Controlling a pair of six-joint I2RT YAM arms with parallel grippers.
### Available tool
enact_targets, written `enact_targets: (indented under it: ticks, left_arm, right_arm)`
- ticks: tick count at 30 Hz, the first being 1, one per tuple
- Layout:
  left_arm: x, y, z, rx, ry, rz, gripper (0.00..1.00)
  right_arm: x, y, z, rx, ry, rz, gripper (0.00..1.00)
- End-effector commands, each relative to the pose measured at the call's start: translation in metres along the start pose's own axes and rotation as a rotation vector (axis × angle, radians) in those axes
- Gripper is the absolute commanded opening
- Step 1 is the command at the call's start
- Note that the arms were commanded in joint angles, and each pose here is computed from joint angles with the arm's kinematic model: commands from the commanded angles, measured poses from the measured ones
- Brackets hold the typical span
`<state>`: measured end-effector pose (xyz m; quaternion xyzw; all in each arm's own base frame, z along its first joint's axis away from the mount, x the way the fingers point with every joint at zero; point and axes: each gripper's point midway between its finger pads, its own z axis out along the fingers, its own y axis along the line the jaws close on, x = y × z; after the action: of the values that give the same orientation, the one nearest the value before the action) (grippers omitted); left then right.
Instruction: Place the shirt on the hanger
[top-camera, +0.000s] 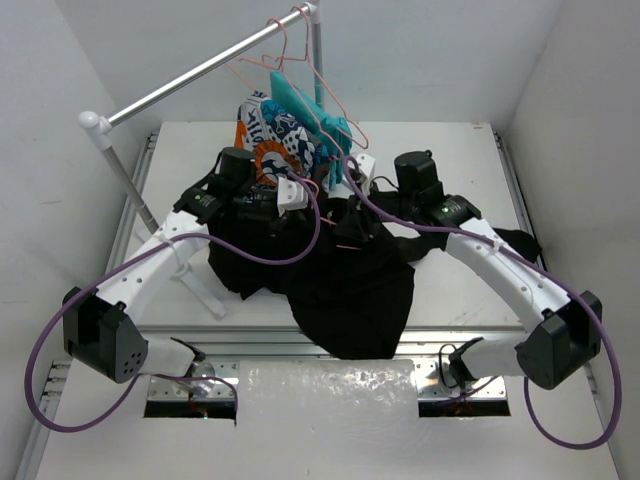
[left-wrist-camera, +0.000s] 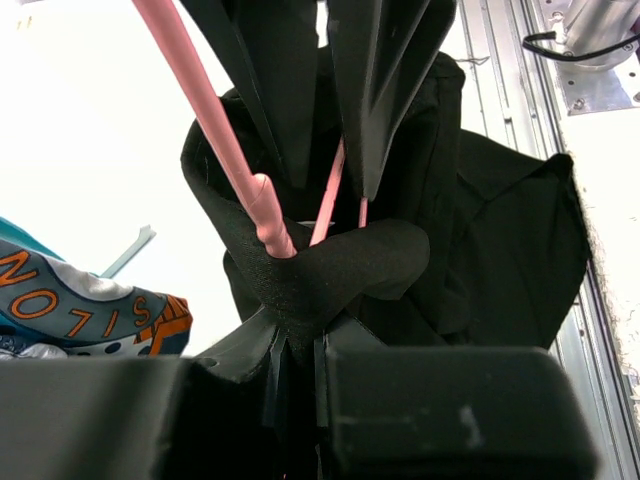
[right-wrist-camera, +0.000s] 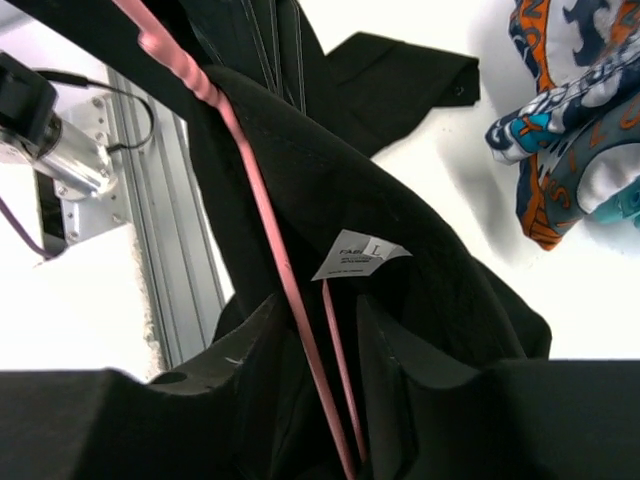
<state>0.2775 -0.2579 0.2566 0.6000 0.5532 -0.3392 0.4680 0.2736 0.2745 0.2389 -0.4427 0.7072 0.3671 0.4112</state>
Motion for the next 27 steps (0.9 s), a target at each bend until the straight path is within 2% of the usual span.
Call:
enact_targets:
  ticks: [1, 3, 5, 7, 8, 10, 12, 17, 18, 23, 27]
  left_arm:
    - [-0.034, 0.003, -0.008, 0.002, -0.084, 0.083, 0.00]
    - [-0.039, 0.007, -0.007, -0.004, -0.104, 0.073, 0.00]
    - [-0.042, 0.009, -0.007, -0.005, -0.116, 0.051, 0.00]
    - [-0.044, 0.014, -0.012, -0.020, -0.134, 0.020, 0.00]
    - [-0.045, 0.015, -0.015, -0.011, -0.150, 0.001, 0.00]
    - [-0.040, 0.022, -0.022, -0.025, -0.152, -0.035, 0.00]
    - [-0.033, 0.024, -0.027, -0.035, -0.140, -0.059, 0.00]
    - [-0.019, 0.013, -0.027, 0.014, -0.118, -0.029, 0.24]
    - [-0.014, 0.009, -0.027, 0.027, -0.107, -0.030, 0.25]
    - [0.018, 0.012, -0.025, 0.018, -0.026, -0.044, 0.28]
    - [0.024, 0.020, -0.034, -0.006, -0.024, -0.063, 0.28]
  right_arm:
    - [-0.002, 0.003, 0.013, -0.015, -0.010, -0.066, 0.33]
    - [0.003, 0.005, 0.027, -0.037, 0.015, -0.074, 0.32]
    - [-0.006, 0.006, 0.034, -0.040, 0.005, -0.078, 0.20]
    - [-0.013, 0.000, 0.034, -0.007, -0.018, -0.070, 0.04]
    - [-0.009, -0.006, 0.033, 0.034, -0.014, -0.081, 0.00]
    - [-0.017, -0.012, 0.018, 0.070, -0.055, -0.100, 0.00]
    - [-0.010, -0.018, 0.004, 0.070, -0.069, -0.054, 0.00]
    - [-0.003, -0.013, -0.027, 0.116, -0.078, -0.065, 0.00]
    - [-0.002, -0.011, -0.030, 0.117, -0.074, -0.064, 0.00]
    - [-0.010, -0.006, -0.047, 0.153, -0.091, -0.110, 0.00]
    - [-0.016, -0.007, -0.060, 0.175, -0.094, -0.132, 0.00]
